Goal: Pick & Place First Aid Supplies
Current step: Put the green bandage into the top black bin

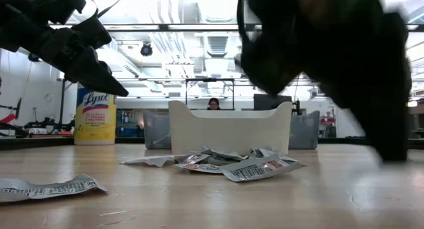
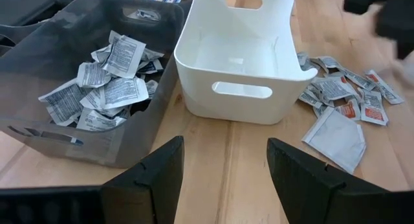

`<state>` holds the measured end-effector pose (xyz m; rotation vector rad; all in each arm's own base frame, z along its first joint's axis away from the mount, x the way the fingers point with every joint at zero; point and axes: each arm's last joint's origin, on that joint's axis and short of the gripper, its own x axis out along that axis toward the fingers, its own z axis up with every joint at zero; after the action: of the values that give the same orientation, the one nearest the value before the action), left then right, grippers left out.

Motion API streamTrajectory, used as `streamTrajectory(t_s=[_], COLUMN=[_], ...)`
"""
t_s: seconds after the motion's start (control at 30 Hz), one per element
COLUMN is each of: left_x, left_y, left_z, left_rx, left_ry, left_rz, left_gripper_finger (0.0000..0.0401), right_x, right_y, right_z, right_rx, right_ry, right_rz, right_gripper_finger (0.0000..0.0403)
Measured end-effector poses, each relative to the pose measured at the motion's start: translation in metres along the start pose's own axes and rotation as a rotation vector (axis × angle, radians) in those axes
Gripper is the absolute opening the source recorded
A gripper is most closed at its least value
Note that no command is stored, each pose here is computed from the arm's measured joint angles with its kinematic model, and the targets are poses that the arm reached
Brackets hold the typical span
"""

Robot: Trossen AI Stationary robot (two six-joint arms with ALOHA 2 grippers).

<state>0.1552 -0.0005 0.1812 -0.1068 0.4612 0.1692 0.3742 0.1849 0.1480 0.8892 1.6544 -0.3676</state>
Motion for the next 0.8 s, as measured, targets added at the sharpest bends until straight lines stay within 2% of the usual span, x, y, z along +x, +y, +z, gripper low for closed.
streamTrajectory(t_s=[0.2,0.4,0.6,0.8], left_x=[0.0,0.0,0.0,0.0], left_y=[0.0,0.0,0.0,0.0], left_z=[0.0,0.0,0.0,0.0], left_rx=[0.0,0.001,0.008,0.009], left_ry=[0.0,-0.002,0.0,0.0], left_rz=[0.0,-0.001,-0.001,0.0], left_gripper_finger=[0.0216,0.0216,0.0216,0.0216], right_x=[-0.032,-0.07,-0.103,-0.14], right_y=[0.008,0.016,0.015,0.004], right_z=[-0.011,-0.012,0.002,0.02], right_rx=[-0.225,-0.401,-0.42,-0.373], right_ry=[0.001,-0.119,-0.423,-0.745], right_rz=[0.119,0.285,0.319,0.264], right_gripper_finger=[0.0008,0.0008,0.0008,0.0008])
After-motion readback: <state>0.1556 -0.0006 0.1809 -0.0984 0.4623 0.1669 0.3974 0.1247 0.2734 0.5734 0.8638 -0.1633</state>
